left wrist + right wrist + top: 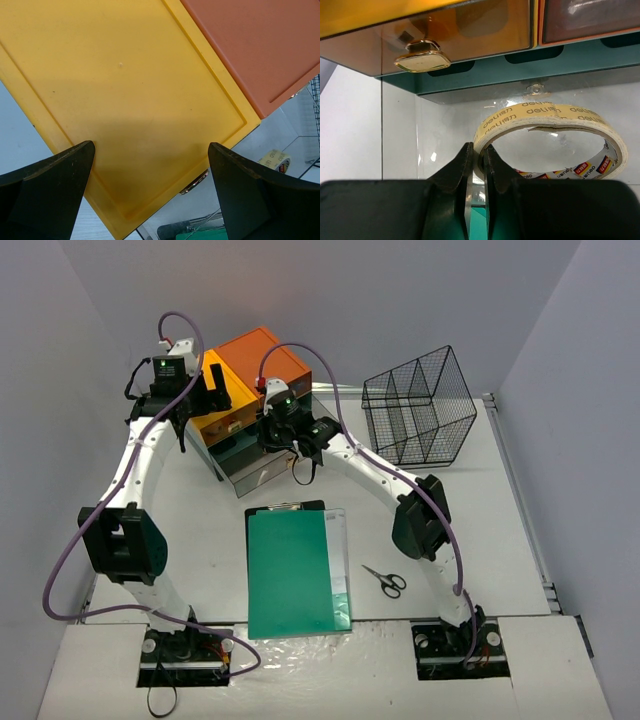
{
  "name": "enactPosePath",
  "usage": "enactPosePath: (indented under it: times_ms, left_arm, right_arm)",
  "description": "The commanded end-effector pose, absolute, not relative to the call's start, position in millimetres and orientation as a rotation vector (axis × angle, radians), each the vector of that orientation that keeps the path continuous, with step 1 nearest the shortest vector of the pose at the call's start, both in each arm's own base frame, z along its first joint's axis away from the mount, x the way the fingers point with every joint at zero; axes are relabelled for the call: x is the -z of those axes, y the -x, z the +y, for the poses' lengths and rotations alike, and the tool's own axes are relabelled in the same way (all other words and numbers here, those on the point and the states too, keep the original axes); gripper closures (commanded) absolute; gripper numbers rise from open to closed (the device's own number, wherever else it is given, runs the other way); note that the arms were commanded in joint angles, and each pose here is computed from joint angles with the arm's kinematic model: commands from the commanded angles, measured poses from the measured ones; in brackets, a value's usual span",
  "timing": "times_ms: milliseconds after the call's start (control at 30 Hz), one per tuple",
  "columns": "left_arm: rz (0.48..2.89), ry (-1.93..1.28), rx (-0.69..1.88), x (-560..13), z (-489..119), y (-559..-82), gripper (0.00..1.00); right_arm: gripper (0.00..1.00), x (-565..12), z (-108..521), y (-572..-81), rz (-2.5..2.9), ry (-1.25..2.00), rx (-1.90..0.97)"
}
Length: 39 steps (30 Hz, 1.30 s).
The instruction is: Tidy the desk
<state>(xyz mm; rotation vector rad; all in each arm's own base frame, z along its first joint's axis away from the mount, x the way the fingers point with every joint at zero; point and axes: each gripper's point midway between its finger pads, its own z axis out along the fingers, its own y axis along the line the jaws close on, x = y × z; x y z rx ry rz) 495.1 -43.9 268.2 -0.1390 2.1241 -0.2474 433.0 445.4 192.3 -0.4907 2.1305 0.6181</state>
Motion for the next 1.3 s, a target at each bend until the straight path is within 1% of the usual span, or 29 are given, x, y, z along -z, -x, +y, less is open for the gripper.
enactPosePath:
  times_ms: [0,133,200,333,433,467,533,667,867,900,967,1033,1267]
  left_arm:
    - [2.273,0.220,0.175,-236,-23,-474,0.03]
    - [2.271,0.220,0.174,-236,-23,-473,0.03]
    - [2.272,0.221,0.175,-236,-23,-473,0.03]
    - [2.268,0.221,0.179,-237,-24,-473,0.03]
    - [2.269,0.221,0.179,-237,-24,-473,0.03]
    - [2.269,0.221,0.178,-237,-23,-473,0.03]
    - [2.269,0.221,0.176,-238,-23,-472,0.03]
    - [2.267,0.218,0.176,-239,-24,-472,0.03]
    - [2.270,0.221,0.175,-236,-23,-473,0.03]
    - [2.271,0.220,0.174,-236,-23,-473,0.03]
    - [2.270,0.223,0.175,-236,-23,-474,0.03]
    - [2.269,0.222,0.173,-237,-23,-474,0.03]
    - [2.271,0.218,0.167,-237,-22,-474,0.03]
  right_arm:
    - [1.00,-207,453,-446,2.062,0.442,-0.687]
    - [1.00,-194,450,-449,2.086,0.423,-0.674]
    - [0.94,-193,448,-451,2.089,0.409,-0.666]
    - [0.78,-190,445,-455,2.101,0.375,-0.664]
    - [0.61,-192,445,-457,2.096,0.367,-0.665]
    - [0.58,-194,445,-458,2.092,0.365,-0.665]
    - [0.50,-197,445,-458,2.086,0.361,-0.665]
    - [0.43,-212,441,-459,2.061,0.337,-0.652]
    - [0.37,-272,423,-461,1.963,0.255,-0.601]
    - [0.36,-285,415,-460,1.954,0.228,-0.577]
    - [0.36,-291,401,-456,1.965,0.179,-0.538]
    - [0.36,-286,383,-450,1.998,0.118,-0.483]
    - [0.36,-222,337,-418,2.173,0.009,-0.330]
